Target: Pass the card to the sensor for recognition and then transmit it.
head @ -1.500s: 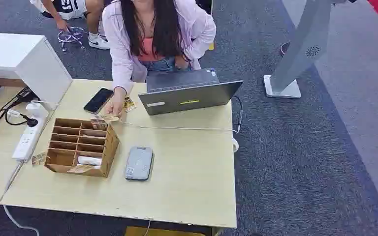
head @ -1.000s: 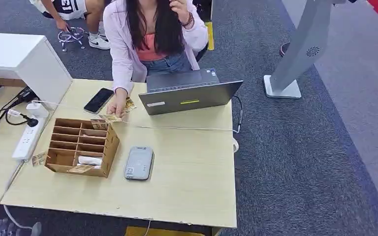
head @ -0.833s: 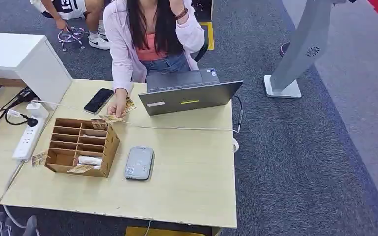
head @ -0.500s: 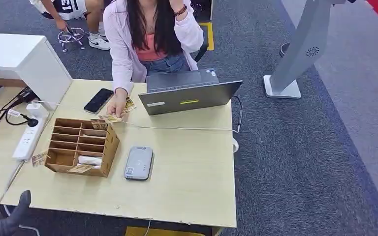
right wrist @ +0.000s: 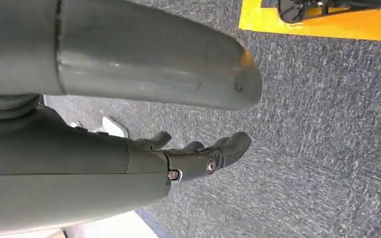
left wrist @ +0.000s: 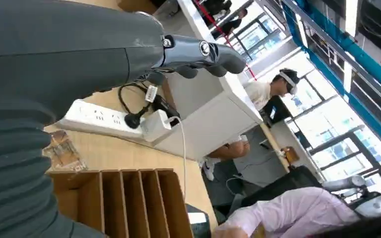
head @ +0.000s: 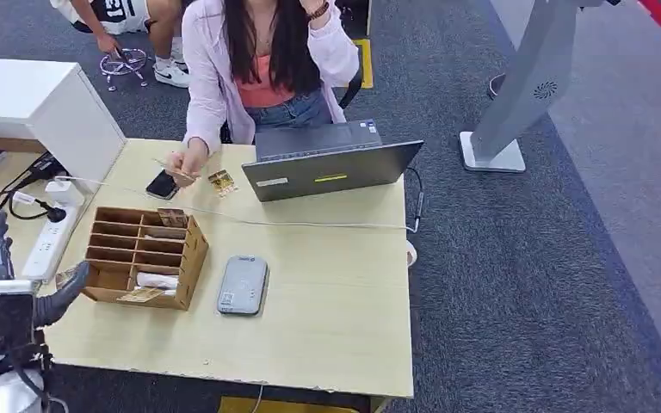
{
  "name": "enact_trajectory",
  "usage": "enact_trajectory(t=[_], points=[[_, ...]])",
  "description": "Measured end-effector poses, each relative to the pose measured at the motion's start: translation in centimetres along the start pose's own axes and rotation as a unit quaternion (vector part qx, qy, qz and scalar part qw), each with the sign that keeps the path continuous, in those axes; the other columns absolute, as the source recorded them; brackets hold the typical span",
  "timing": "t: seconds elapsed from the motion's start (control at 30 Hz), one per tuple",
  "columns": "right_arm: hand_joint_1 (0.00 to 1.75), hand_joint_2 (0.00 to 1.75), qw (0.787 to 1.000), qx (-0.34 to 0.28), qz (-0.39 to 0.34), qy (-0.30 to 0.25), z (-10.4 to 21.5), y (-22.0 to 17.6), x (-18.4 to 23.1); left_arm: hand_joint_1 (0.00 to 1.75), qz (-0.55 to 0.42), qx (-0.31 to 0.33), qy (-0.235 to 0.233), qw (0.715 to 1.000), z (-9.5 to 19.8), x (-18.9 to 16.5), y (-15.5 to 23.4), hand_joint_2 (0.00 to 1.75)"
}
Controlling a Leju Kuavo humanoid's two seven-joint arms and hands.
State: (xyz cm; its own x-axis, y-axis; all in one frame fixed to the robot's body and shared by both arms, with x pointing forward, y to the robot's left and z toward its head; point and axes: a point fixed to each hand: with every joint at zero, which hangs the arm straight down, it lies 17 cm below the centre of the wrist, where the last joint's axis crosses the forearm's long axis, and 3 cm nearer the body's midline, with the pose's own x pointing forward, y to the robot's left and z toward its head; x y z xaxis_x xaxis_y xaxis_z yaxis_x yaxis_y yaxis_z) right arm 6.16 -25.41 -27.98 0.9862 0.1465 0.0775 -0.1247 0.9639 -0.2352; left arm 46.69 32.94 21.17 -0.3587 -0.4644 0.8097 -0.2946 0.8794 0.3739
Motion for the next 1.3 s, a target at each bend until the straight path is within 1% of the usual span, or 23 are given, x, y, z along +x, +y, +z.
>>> enact_trajectory(t=[0.37,0.67,0.87,1.0,1.3], points=[[0.00,0.00,0.999,0.007,0.034,-0.010,0.1,0.4,0.3,0.00,-0.116,-0.063,-0.012,0.991,-6.8,0.9,-4.3,1.75],[0.00,0.00,0.998,0.013,0.064,-0.017,0.1,0.6,0.5,0.00,-0.232,-0.084,-0.032,0.968,-12.2,2.4,-5.4,1.75],[0.00,0.00,0.996,0.014,0.083,-0.023,0.2,0.7,0.6,0.00,-0.317,-0.090,-0.042,0.943,-15.6,3.2,-5.3,1.75],[0.00,0.00,0.995,0.017,0.096,-0.027,0.2,0.9,0.7,0.00,-0.374,-0.084,-0.049,0.922,-17.9,3.9,-4.4,1.75],[0.00,0.00,0.992,0.020,0.123,-0.033,0.3,1.1,0.9,0.00,-0.501,-0.062,-0.065,0.860,-22.7,5.9,-1.4,1.75]])
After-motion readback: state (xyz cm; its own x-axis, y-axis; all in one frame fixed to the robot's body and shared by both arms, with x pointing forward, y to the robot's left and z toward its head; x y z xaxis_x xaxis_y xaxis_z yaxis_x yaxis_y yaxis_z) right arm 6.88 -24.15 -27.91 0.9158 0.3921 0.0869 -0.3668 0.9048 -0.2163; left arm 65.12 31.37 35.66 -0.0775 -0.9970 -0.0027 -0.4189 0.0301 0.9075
